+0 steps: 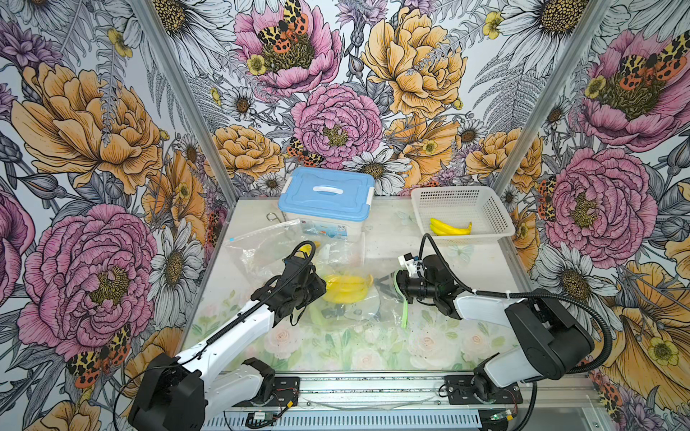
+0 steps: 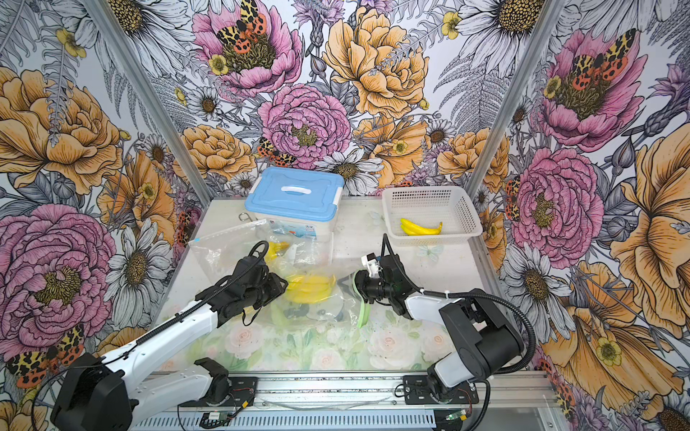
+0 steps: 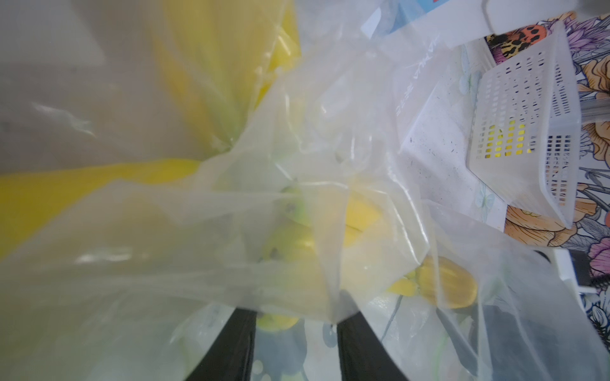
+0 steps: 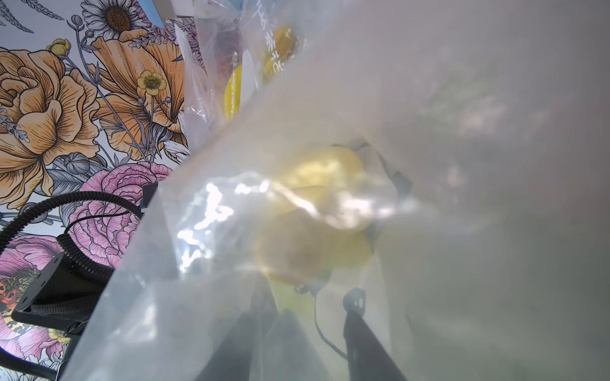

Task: Open the zip-top bag and take out the banana
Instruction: Pick up the banana from the zipper food storage bag.

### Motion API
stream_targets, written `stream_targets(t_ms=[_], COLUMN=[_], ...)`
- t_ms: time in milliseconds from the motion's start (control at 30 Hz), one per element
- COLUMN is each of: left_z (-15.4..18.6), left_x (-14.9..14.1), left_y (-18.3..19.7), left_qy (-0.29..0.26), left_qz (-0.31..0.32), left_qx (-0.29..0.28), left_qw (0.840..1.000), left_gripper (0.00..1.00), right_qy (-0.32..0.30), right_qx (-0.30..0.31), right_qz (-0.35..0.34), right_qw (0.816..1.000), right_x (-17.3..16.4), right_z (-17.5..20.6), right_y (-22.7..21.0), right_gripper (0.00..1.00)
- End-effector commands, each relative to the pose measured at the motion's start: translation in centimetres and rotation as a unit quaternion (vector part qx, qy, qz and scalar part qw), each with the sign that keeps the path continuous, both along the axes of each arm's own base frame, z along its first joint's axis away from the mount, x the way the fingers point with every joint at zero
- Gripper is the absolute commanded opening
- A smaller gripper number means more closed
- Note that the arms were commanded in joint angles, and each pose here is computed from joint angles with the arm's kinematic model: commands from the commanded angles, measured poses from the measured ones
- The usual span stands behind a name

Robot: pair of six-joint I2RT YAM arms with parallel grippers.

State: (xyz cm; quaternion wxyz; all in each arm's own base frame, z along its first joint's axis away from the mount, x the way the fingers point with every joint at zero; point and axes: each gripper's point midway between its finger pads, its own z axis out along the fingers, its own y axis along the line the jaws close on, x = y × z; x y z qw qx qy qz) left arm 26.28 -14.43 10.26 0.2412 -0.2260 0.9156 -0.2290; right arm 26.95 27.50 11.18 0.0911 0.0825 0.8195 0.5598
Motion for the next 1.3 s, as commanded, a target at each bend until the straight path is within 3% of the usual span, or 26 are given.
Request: stream_targets(t_ms=[0, 367, 867, 1000, 1267], left_z=[-0.2, -0.6, -1.6, -1.9, -1.7], left_x=[0.3, -0.1, -1.0, -0.9, -0.5], left_y=[-0.1, 0.7, 2.3, 2.7, 3.0], left_qy=[-0.006, -0.007, -0.004, -0.003, -0.005], left_qz=[0.006, 0.014, 0.03, 0.036, 0.039], left_qx=[-0.008, -0.016, -0.031, -0.037, -0.041], left_qw=[1.0, 1.0, 0.999, 0.999, 0.998], left_gripper=[0.41, 0.41, 0.41, 0.41, 0.42], right_qy=[-0.024, -0.027, -0.012, -0.008, -0.002], right_qx=[-0.002, -0.06, -0.115, -0.117, -0.123], right_qz=[0.01, 0.044, 0.081, 0.091, 0.1], right_qw=[1.0, 0.997, 0.99, 0.989, 0.987], right_x=[0.6, 0.7, 2.3, 2.4, 2.1], right_z=[1.0, 0.7, -1.1, -1.5, -1.7], right_y=[1.1, 2.1, 4.9, 5.9, 5.6], right_gripper=[0.48, 0.54, 0.52, 0.43, 0.13])
